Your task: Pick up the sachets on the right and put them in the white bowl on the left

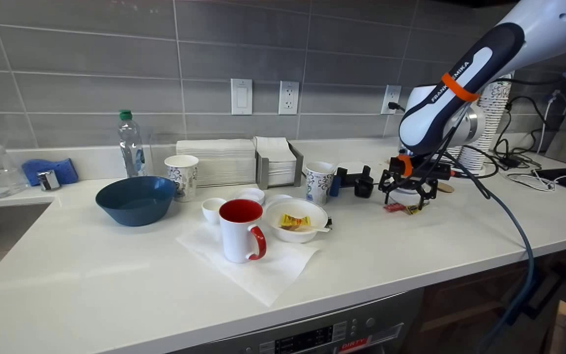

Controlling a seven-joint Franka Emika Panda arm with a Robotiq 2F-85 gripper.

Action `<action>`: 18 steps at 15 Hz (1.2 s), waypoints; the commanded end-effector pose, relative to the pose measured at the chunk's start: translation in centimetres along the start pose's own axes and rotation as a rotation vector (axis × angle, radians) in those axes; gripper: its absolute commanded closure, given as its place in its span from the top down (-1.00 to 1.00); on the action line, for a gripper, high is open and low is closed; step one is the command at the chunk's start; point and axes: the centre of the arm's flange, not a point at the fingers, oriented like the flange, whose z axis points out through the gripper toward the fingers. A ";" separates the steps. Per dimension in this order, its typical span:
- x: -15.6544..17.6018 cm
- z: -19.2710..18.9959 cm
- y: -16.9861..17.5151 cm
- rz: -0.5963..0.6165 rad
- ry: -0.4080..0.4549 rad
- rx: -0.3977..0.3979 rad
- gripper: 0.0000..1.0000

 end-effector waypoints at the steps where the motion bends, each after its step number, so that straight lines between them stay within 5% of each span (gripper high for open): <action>1: 0.2 0.9 -1.4 0.009 0.007 -0.018 1.00; 4: 0.0 1.3 -1.9 -0.001 -0.001 -0.027 1.00; 6: 0.0 1.1 -2.0 0.001 0.003 -0.026 0.47; 10: 0.0 0.5 -2.4 -0.001 0.014 -0.015 -0.11; 16: -0.8 -0.8 -2.7 -0.024 0.026 -0.003 -0.93; 18: -1.2 -1.3 -2.7 -0.031 0.026 -0.002 -1.00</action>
